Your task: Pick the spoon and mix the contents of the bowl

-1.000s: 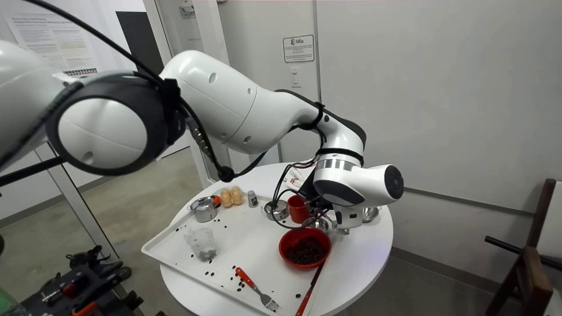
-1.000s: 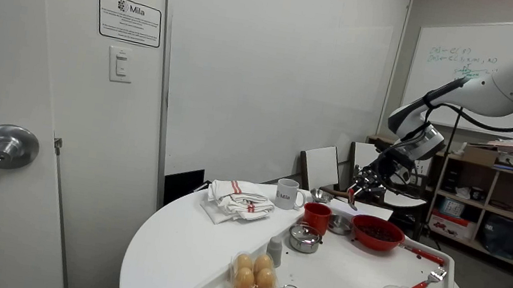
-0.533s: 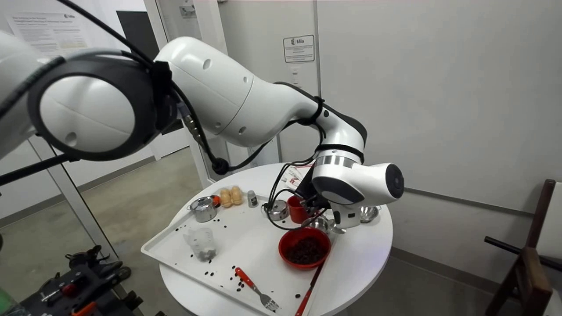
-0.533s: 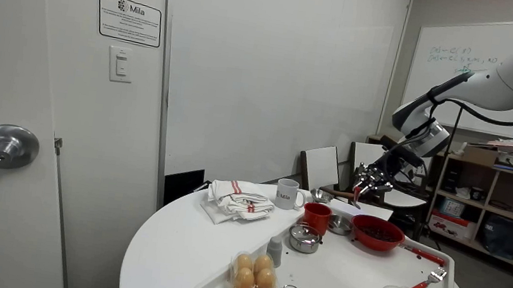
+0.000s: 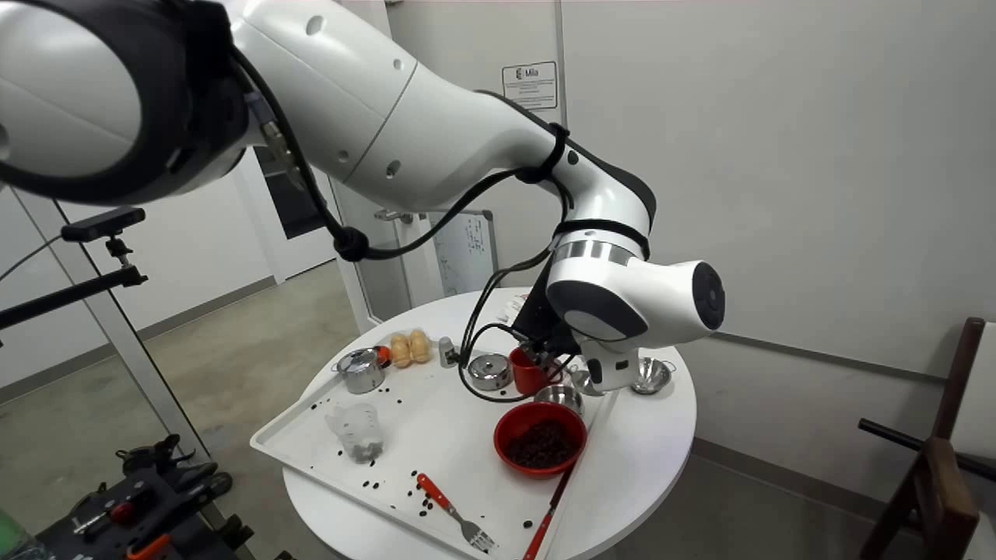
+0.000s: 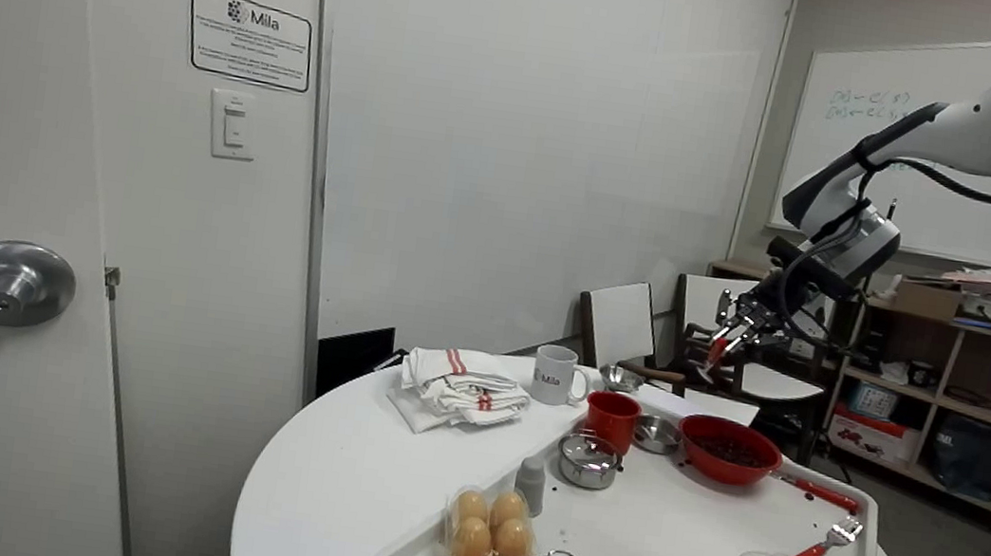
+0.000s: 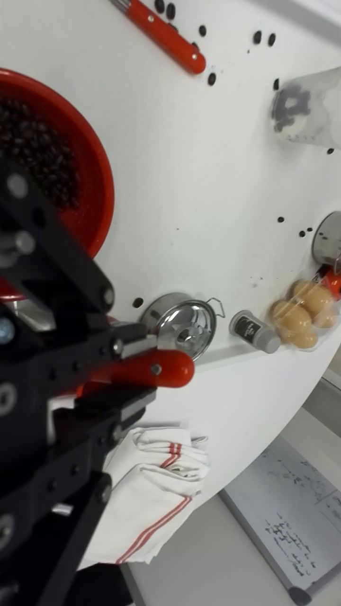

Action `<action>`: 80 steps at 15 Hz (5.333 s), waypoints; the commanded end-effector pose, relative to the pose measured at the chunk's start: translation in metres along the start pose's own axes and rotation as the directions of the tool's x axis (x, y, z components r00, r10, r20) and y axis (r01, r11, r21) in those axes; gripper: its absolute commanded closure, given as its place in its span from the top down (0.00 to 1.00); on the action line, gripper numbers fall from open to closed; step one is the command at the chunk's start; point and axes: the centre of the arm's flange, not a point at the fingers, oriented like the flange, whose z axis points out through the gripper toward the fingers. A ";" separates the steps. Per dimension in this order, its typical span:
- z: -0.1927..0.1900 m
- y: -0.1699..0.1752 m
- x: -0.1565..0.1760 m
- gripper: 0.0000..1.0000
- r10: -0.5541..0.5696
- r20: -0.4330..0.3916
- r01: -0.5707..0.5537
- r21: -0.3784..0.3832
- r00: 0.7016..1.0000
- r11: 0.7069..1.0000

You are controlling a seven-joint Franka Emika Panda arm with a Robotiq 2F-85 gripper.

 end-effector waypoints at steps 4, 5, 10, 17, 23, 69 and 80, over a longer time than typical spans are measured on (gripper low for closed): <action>0.029 0.015 -0.022 0.06 0.035 0.147 -0.017 -0.127 0.988 0.992; 0.037 0.015 -0.021 0.06 0.054 0.165 -0.029 -0.153 0.985 0.988; 0.077 0.022 -0.001 0.06 0.168 0.244 -0.101 -0.265 0.955 0.959; 0.107 0.054 0.055 0.07 0.279 0.395 -0.146 -0.333 0.875 0.931; 0.105 0.074 0.080 0.07 0.286 0.485 -0.128 -0.332 0.827 0.935; 0.159 -0.053 0.064 0.07 0.289 0.368 -0.050 -0.540 0.884 0.840; 0.142 -0.026 0.068 0.07 0.347 0.557 -0.069 -0.459 0.755 0.886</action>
